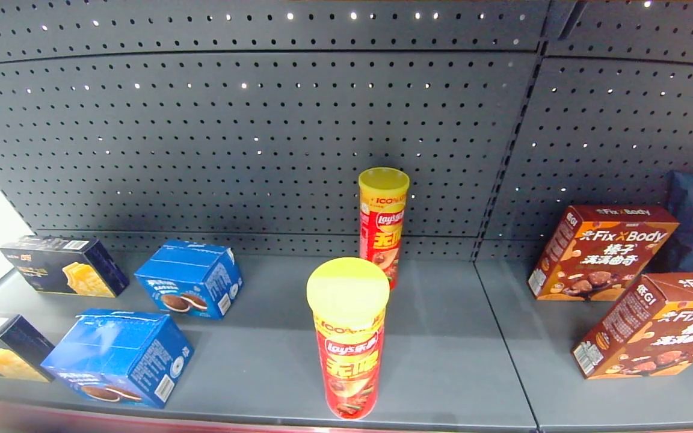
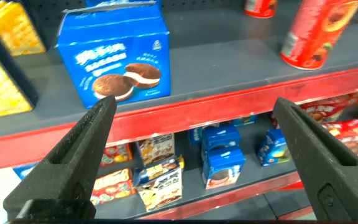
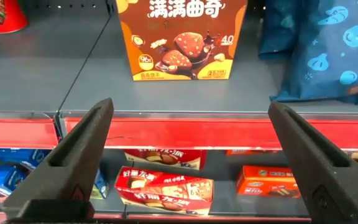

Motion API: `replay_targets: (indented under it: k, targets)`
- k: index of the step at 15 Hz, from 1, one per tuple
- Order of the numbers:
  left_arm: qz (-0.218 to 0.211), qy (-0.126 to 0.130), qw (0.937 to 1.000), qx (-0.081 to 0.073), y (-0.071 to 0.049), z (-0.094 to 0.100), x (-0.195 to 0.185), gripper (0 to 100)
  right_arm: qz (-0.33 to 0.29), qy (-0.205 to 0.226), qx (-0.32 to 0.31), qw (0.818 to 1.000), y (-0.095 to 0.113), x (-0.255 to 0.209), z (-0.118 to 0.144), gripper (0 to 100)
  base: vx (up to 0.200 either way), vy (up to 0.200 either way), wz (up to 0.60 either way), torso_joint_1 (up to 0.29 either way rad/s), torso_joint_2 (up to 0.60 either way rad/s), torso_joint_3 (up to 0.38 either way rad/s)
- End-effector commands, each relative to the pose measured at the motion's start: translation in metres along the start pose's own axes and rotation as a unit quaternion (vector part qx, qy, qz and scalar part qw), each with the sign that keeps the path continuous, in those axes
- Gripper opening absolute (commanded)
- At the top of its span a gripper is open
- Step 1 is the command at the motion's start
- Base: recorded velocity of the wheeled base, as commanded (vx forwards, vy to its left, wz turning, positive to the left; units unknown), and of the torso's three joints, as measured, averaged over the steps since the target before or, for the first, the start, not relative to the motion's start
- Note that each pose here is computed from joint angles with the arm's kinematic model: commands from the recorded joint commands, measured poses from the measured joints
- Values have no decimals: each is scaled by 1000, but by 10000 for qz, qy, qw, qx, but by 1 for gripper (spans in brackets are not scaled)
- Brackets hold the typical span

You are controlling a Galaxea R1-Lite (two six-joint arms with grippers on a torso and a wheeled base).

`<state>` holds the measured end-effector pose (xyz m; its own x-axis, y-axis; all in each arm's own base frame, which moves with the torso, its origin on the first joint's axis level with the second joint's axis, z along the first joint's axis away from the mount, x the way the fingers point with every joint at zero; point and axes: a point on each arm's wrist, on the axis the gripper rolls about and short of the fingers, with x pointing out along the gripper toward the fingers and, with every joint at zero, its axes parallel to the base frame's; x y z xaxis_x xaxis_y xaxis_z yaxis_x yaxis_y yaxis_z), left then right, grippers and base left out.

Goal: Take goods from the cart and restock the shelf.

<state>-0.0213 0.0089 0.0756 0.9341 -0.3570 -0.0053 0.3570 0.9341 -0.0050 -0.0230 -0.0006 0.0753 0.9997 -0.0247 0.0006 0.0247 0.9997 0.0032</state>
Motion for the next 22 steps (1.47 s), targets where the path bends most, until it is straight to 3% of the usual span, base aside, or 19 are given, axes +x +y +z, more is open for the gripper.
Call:
replay_targets:
  k: [1,2,4,5,6,7,8,9,11,14,15,16,19,22]
  targets:
    - [-594,-76,9963,623,2,2,0,100,1,11,-1,10000,0,0,0,100,0,0,0,0,0,0]
    - [-693,120,9941,830,1,3,3,100,1,11,-1,10000,0,0,0,100,0,0,0,0,0,0]
    - [-722,194,9937,839,0,4,4,100,1,11,-1,10000,0,0,0,100,0,0,0,0,0,0]
    - [-957,157,9915,862,-1,11,6,100,1,11,-1,10000,0,0,0,100,0,0,0,0,0,0]
    - [-1110,-37,9903,840,0,65,13,100,8,11,-1,10000,0,0,0,100,0,0,0,0,0,0]
    - [-1094,285,9903,806,-2,80,28,100,8,11,-1,10000,0,0,0,100,0,0,0,0,0,0]
    - [-1338,-46,9888,654,-5,113,36,100,8,11,-1,10000,0,0,0,100,0,0,0,0,0,0]
    - [-1706,157,9827,703,-13,131,54,100,8,11,-1,10000,0,0,0,100,0,0,0,0,0,0]
    - [-1826,552,9776,891,-20,131,73,100,8,11,-1,10000,0,0,0,100,0,0,0,0,0,0]
    - [-2100,1278,9645,968,-34,130,106,100,8,11,-1,10000,0,0,0,100,0,0,0,0,0,0]
    - [-2053,1447,9629,989,-36,127,114,100,8,11,-1,10000,0,0,0,100,0,0,0,0,0,0]
    - [-1898,1856,9585,1040,-42,118,134,100,1,11,-1,10000,0,0,0,100,0,0,0,0,0,0]
    - [-1648,2152,9591,816,-49,105,169,100,8,11,-1,10000,0,0,0,100,0,0,0,0,0,0]
    - [-1224,2413,9593,807,-43,90,204,100,8,11,-1,10000,0,0,0,100,0,0,0,0,0,0]
